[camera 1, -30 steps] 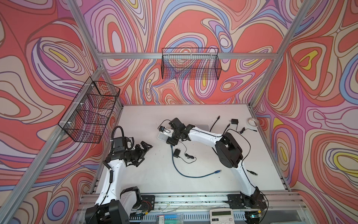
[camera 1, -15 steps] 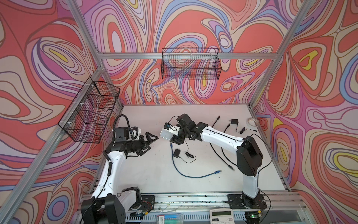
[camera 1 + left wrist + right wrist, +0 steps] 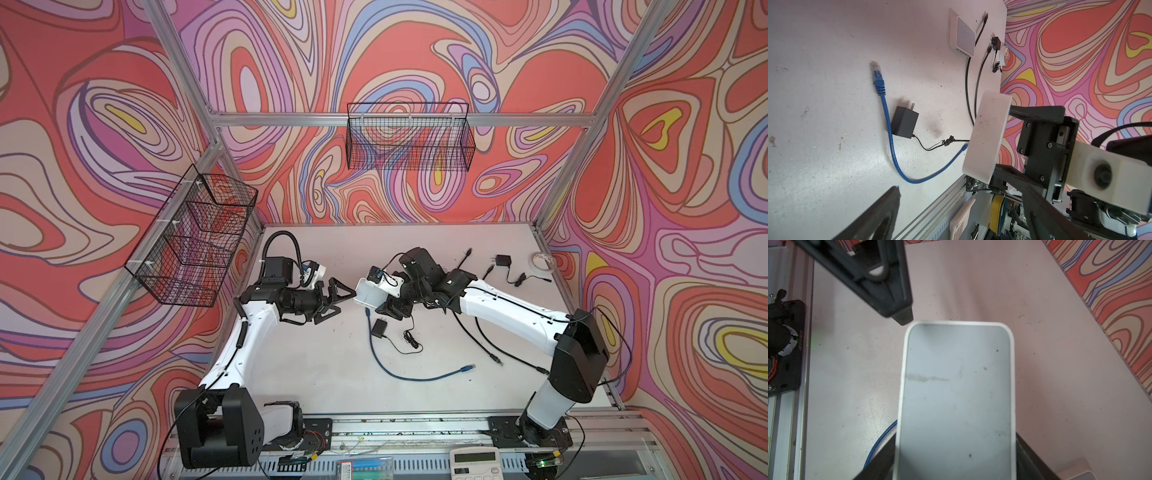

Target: Insert the plug into the switch port

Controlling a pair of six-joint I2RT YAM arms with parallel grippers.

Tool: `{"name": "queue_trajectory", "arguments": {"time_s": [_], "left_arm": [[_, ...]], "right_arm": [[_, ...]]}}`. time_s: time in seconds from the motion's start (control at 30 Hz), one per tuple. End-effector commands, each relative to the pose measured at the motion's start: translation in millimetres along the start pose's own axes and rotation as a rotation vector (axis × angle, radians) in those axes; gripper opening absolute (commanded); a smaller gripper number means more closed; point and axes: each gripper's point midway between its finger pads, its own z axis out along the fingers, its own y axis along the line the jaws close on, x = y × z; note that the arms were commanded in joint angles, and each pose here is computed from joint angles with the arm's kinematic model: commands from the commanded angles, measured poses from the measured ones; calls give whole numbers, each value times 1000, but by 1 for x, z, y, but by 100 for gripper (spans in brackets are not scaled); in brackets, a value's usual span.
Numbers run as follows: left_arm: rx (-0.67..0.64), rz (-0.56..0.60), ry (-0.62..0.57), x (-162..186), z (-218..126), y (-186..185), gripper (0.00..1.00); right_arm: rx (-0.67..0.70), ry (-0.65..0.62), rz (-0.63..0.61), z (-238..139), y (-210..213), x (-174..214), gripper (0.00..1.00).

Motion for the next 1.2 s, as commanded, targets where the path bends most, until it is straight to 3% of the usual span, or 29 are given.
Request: {"name": "queue_trajectory", "arguments": {"time_s": [0.0,0.9,1.17], "left_arm": [[37,26,59,8,1,-9,92],[99,20,179,21,19,-22,70],[129,18,193,23,22,-25,62]], "right_arm": [[-32,-18,-4,-5,14,-4,27],[17,-129,-256,-6,42,-48,27],[6,-107,-370,4,46,-46,26]]}}
